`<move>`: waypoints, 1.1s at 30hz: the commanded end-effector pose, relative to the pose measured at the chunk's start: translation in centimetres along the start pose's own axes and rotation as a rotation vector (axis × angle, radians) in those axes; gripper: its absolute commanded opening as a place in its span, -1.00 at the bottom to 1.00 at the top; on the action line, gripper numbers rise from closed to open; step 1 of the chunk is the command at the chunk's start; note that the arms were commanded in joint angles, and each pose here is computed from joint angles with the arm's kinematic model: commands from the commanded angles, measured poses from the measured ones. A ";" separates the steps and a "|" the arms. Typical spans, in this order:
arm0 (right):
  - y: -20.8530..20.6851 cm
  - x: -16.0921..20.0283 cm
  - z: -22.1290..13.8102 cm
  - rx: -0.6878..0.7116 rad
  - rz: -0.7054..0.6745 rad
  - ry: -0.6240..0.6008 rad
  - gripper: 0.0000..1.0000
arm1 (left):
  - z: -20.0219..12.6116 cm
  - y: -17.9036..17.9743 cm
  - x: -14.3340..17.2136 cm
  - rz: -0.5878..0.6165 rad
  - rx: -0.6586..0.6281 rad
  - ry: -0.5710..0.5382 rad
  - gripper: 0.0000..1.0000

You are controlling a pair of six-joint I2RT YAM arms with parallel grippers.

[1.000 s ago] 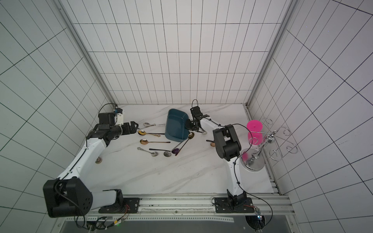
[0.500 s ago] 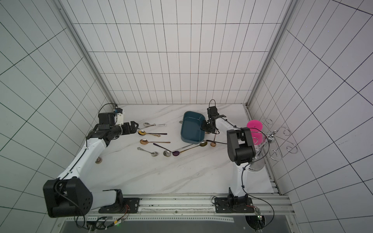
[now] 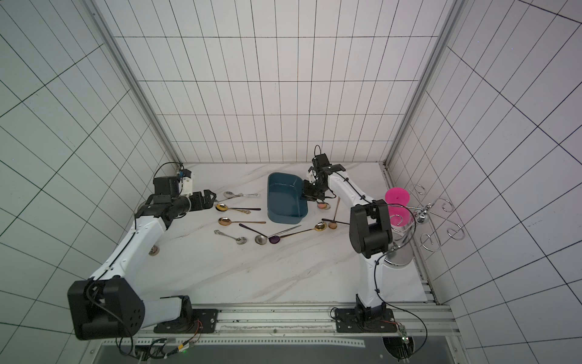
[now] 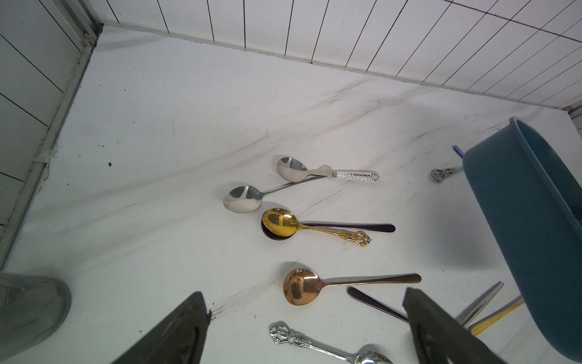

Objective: Put the spoon into the storage box
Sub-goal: Move the spoon at the center of the board, then place the storage box at the center of the board.

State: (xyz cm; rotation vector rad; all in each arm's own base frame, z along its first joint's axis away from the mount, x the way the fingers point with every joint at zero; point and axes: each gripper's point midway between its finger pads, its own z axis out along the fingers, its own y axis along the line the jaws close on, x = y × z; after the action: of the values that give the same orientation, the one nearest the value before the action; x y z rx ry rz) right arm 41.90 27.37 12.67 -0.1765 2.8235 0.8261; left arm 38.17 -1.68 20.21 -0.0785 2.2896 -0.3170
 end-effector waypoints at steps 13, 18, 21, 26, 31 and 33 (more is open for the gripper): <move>3.0 -8.7 10.8 -0.164 0.179 -0.130 -1.00 | -0.4 0.2 -0.4 0.000 0.000 -0.031 0.97; 0.8 -6.9 11.7 -0.096 0.182 -0.086 -1.00 | -0.2 0.0 -0.4 -0.004 0.012 -0.028 0.97; -1.5 -5.6 10.9 -0.029 0.174 -0.074 -1.00 | -0.3 0.2 -0.5 -0.006 0.004 -0.029 0.97; -4.4 -3.4 8.6 0.090 0.109 -0.052 -1.00 | -0.1 0.2 -0.5 -0.008 0.007 -0.023 0.97; -7.0 -1.4 7.0 0.167 0.067 -0.040 -1.00 | -0.1 0.1 -0.5 -0.009 0.011 -0.026 0.97; -8.3 -0.7 6.6 0.196 0.068 -0.032 -1.00 | -0.2 0.2 -0.6 -0.010 0.004 -0.024 0.97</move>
State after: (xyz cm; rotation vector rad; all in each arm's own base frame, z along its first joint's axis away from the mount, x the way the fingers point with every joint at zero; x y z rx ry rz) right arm 46.77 27.20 5.09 -0.0201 2.7895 0.7122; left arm 38.11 -1.47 19.91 -0.0883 2.2894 -0.3219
